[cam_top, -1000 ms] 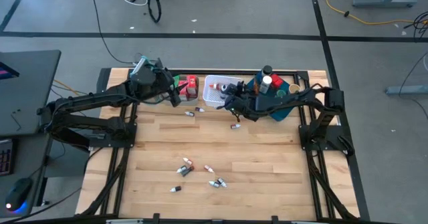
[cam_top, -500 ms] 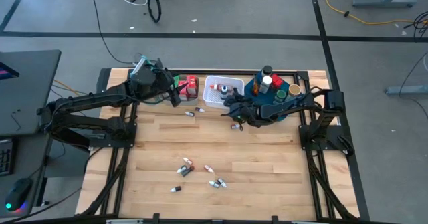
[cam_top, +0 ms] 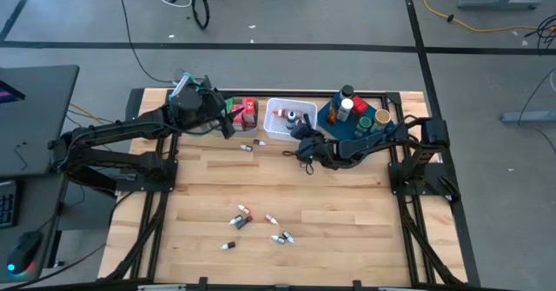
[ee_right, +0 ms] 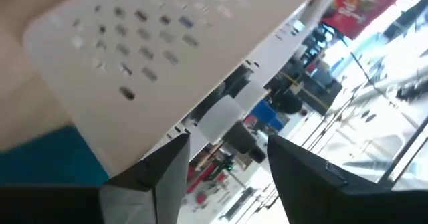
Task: Pick & Place Kitchen Items
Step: Put the small pink food coloring bottle into the white bin
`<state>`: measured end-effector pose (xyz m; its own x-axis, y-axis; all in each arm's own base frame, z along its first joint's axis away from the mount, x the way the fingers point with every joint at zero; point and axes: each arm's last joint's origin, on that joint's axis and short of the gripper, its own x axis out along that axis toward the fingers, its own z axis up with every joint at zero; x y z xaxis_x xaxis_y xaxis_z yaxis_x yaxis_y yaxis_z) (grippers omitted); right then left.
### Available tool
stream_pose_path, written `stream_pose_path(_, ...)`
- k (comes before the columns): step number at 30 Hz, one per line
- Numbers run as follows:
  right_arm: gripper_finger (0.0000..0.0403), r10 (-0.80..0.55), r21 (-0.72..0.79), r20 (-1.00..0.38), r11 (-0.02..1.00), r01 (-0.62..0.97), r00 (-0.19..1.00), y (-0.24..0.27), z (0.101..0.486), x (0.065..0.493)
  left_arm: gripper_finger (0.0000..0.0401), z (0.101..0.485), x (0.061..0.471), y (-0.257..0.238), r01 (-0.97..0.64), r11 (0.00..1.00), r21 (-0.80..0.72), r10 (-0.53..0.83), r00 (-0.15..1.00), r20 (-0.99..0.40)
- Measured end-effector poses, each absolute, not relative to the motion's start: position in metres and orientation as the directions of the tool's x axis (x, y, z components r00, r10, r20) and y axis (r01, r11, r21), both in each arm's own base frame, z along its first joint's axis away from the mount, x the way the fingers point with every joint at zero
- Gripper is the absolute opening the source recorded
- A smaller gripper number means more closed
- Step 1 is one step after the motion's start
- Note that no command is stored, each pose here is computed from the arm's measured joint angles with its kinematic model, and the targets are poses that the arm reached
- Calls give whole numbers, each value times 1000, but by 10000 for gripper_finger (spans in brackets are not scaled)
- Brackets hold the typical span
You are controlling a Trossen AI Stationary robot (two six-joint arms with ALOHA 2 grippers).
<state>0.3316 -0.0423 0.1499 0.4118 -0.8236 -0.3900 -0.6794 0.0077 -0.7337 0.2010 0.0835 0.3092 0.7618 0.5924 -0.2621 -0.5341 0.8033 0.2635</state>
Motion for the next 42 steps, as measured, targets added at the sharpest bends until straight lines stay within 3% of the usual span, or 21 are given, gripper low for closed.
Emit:
stream_pose_path(12,199,-849,-891,-339,150,-429,407,-15,160,326,244,309,201,83,-538,804,252,592,762,-263)
stream_pose_path(17,185,-769,-913,-407,336,-230,493,-10,182,317,244,309,202,82,-506,829,239,557,786,-269)
stream_pose_path(20,175,-650,-841,-485,529,-110,585,-7,195,310,244,308,203,80,-424,880,212,471,837,-279)
stream_pose_path(24,166,-376,-647,-590,749,-140,714,1,203,307,244,302,205,76,-297,940,171,336,894,-295)
stream_pose_path(27,163,-185,-486,-640,849,-206,746,7,201,307,244,296,205,75,-274,949,156,311,898,-311)
stream_pose_path(31,167,-49,-287,-705,932,-222,707,10,193,304,244,290,204,75,-297,946,127,323,887,-329)
stream_pose_path(34,177,-44,-237,-733,952,-194,678,10,180,299,244,290,204,75,-302,946,121,325,885,-333)
stream_pose_path(42,196,-189,-232,-781,973,5,595,-2,134,277,244,291,204,75,-305,945,121,328,889,-319)
